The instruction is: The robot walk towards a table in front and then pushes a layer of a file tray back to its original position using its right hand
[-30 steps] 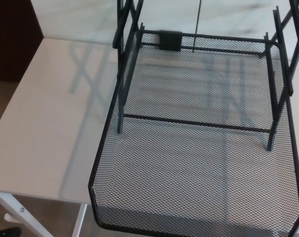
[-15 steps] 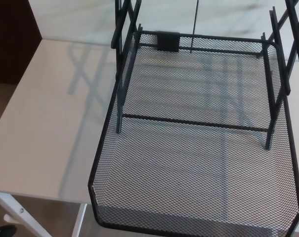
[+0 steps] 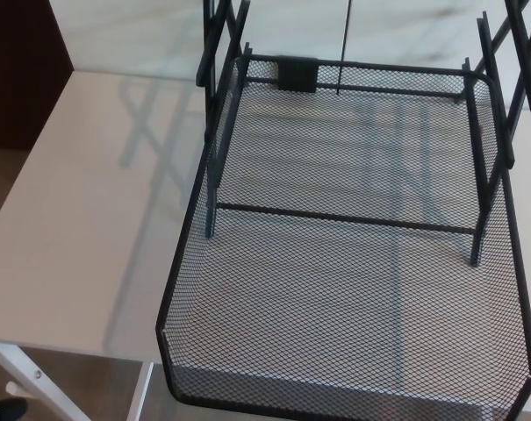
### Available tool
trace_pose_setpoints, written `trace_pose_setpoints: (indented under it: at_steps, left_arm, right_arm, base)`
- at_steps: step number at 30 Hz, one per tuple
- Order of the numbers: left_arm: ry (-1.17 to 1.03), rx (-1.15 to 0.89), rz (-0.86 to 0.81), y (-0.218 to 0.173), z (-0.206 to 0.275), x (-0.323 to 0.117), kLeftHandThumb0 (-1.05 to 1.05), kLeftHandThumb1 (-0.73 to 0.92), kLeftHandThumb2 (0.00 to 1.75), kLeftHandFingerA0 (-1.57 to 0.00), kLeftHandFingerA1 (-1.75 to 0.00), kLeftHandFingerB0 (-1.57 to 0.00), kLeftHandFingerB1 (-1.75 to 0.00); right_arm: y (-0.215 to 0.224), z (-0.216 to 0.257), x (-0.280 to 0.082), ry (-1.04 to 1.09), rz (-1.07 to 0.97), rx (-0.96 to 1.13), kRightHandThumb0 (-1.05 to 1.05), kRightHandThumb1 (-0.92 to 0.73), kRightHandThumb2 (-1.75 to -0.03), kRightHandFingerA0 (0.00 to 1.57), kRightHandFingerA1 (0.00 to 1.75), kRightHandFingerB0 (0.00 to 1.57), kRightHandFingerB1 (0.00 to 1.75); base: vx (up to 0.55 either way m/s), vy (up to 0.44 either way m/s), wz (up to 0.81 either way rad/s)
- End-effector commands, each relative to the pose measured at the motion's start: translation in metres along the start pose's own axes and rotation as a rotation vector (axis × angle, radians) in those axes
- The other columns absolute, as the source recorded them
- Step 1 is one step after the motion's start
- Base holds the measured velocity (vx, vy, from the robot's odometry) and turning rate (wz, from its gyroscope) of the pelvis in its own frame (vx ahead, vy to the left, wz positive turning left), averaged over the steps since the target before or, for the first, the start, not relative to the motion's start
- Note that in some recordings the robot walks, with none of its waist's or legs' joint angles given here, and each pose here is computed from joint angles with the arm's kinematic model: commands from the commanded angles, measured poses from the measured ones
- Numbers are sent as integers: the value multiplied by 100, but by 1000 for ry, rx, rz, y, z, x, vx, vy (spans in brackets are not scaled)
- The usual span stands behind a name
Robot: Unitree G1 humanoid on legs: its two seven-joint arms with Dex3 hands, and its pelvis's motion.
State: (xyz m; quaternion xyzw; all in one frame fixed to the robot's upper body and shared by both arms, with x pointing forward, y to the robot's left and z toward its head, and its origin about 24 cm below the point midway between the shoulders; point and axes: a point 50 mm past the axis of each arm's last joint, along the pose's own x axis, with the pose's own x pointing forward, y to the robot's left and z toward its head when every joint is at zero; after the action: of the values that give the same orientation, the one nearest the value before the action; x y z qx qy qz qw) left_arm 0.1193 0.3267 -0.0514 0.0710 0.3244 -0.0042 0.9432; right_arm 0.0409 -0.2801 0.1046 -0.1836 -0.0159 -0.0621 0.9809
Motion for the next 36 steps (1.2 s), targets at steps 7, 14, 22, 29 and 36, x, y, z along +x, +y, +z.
trace_pose_setpoints:
  at_steps: [7, 14, 22, 29, 36]
  left_arm:
    - [13, -10, 14, 9, 6, 0, -9, 59, 57, -68, -45, -45, -39]
    - [-2, -25, 21, 10, 11, 3, -9, 58, 56, -67, -45, -45, -40]
    - [-14, -7, 1, 10, 14, 4, -11, 57, 56, -64, -45, -45, -40]
    - [-30, -5, 0, 11, 20, 8, -12, 55, 56, -67, -45, -47, -40]
    - [-29, 17, 3, 10, 23, 8, -12, 56, 56, -70, -46, -47, -40]
  right_arm:
    - [-41, 61, 15, -479, -498, -232, -36, -53, -70, 18, 53, 22, 49]
    - [-18, 82, 26, -697, -546, -416, -45, -50, -77, 21, 57, 19, 51]
    - [17, 90, 35, -813, -466, -423, -54, -63, -58, 23, 61, 22, 52]
    - [65, 96, 48, -829, -148, -314, -65, -49, -56, 2, 43, 11, 43]
    - [98, 102, 48, -825, 13, -292, -72, -49, -55, 1, 41, 11, 38]
  base:
    - [0, 0, 0]
    - [0, 0, 0]
    - [0, 0, 0]
    - [0, 0, 0]
    - [0, 0, 0]
